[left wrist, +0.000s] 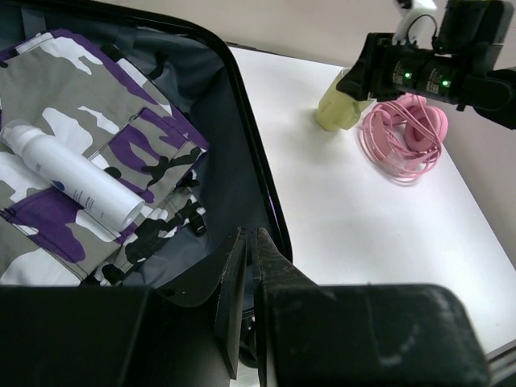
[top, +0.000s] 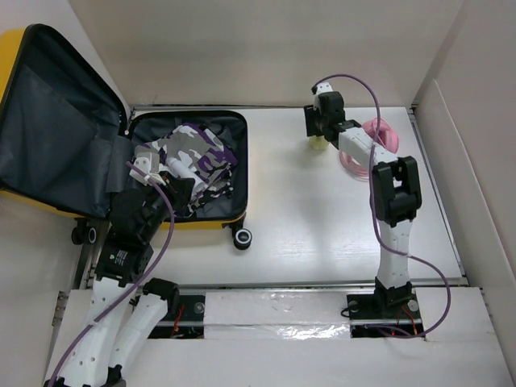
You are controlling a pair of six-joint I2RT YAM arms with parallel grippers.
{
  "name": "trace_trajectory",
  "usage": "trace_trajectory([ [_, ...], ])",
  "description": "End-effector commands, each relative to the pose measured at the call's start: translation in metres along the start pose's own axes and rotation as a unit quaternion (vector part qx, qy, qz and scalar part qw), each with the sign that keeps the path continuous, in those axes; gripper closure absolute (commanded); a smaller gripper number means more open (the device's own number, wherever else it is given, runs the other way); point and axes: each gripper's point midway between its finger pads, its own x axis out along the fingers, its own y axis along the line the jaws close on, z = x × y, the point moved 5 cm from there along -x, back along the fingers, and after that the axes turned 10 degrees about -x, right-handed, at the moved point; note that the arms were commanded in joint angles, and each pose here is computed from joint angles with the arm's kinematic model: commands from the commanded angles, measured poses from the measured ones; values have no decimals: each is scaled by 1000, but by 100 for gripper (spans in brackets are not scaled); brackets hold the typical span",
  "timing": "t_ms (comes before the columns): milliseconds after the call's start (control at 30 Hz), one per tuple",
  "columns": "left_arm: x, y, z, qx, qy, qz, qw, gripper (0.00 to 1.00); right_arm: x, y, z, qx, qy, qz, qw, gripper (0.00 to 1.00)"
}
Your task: Pack the luggage
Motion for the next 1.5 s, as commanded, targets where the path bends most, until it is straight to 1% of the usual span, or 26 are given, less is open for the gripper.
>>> trace_trajectory([
  [0, -4, -13, 17, 7, -24, -21, 999, 95, 4, -8, 1, -21, 19, 6, 1000, 43],
  [33, -4, -13, 18, 7, -25, -22, 999, 95, 7, -6, -2, -21, 21, 8, 1000, 45],
  [133, -3, -13, 17, 7, -24, -21, 999, 94, 12, -7, -9, -13, 25, 12, 1000, 61],
  [167, -3, -13, 18, 7, -25, -22, 999, 94, 10, -7, -9, -12, 21, 13, 1000, 85],
  [200, -3, -13, 17, 7, -24, -22, 999, 94, 2, -10, 5, -7, -3, 10, 1000, 93],
  [233, -3, -13, 17, 7, -23, -23, 999, 94, -4, -12, 13, -5, -17, 8, 1000, 99],
  [267, -3, -13, 17, 7, -23, -21, 1000, 94, -12, -5, 11, -8, -21, 16, 1000, 100],
  [300, -3, -13, 17, 7, -23, -21, 1000, 94, -38, -3, 46, -6, -83, 17, 996, 100],
  [367, -3, -13, 17, 6, -25, -22, 999, 94, -63, 7, 60, -11, -112, 33, 993, 100],
  [400, -3, -13, 18, 7, -26, -23, 999, 94, -78, 17, 73, -18, -133, 59, 989, 100],
  [433, -3, -13, 18, 7, -26, -23, 999, 94, -107, 32, 95, -32, -166, 82, 982, 100],
  [467, -3, -13, 18, 7, -25, -22, 999, 94, -120, 43, 103, -44, -179, 101, 978, 100],
  [567, -5, -14, 19, 7, -32, -24, 999, 94, -171, 103, 128, -91, -226, 199, 949, 100],
  [633, -8, -14, 20, 7, -36, -25, 999, 94, -197, 140, 138, -117, -251, 265, 924, 100],
  [667, -9, -14, 21, 7, -39, -24, 999, 94, -210, 175, 132, -133, -254, 319, 903, 100],
  [733, -10, -14, 21, 6, -40, -23, 999, 94, -229, 205, 142, -141, -273, 370, 877, 100],
  [800, -13, -14, 23, 6, -48, -22, 999, 94, -235, 249, 130, -151, -260, 439, 847, 100],
  [833, -14, -15, 25, 5, -51, -21, 998, 94, -240, 259, 135, -153, -265, 455, 836, 100],
  [900, -18, -15, 29, 5, -65, -18, 998, 94, -239, 291, 120, -161, -247, 484, 824, 100],
  [1033, -28, -15, 35, 2, -91, -17, 996, 94, -235, 313, 103, -166, -224, 503, 818, 100],
  [1200, -28, -15, 34, 3, -91, -21, 996, 93, -225, 316, 83, -178, -185, 508, 822, 100],
  [1267, -28, -16, 35, 2, -91, -22, 996, 93, -214, 322, 71, -182, -160, 512, 824, 100],
  [1300, -28, -16, 34, 3, -90, -21, 996, 93, -210, 319, 77, -178, -160, 511, 825, 100],
  [1333, -27, -16, 34, 3, -88, -21, 996, 93, -205, 321, 69, -178, -139, 515, 827, 100],
  [1367, -27, -16, 34, 3, -90, -22, 996, 93, -187, 324, 58, -178, -118, 514, 831, 100],
  [1467, -27, -16, 33, 3, -88, -24, 996, 92, -167, 325, 57, -173, -99, 511, 836, 99],
])
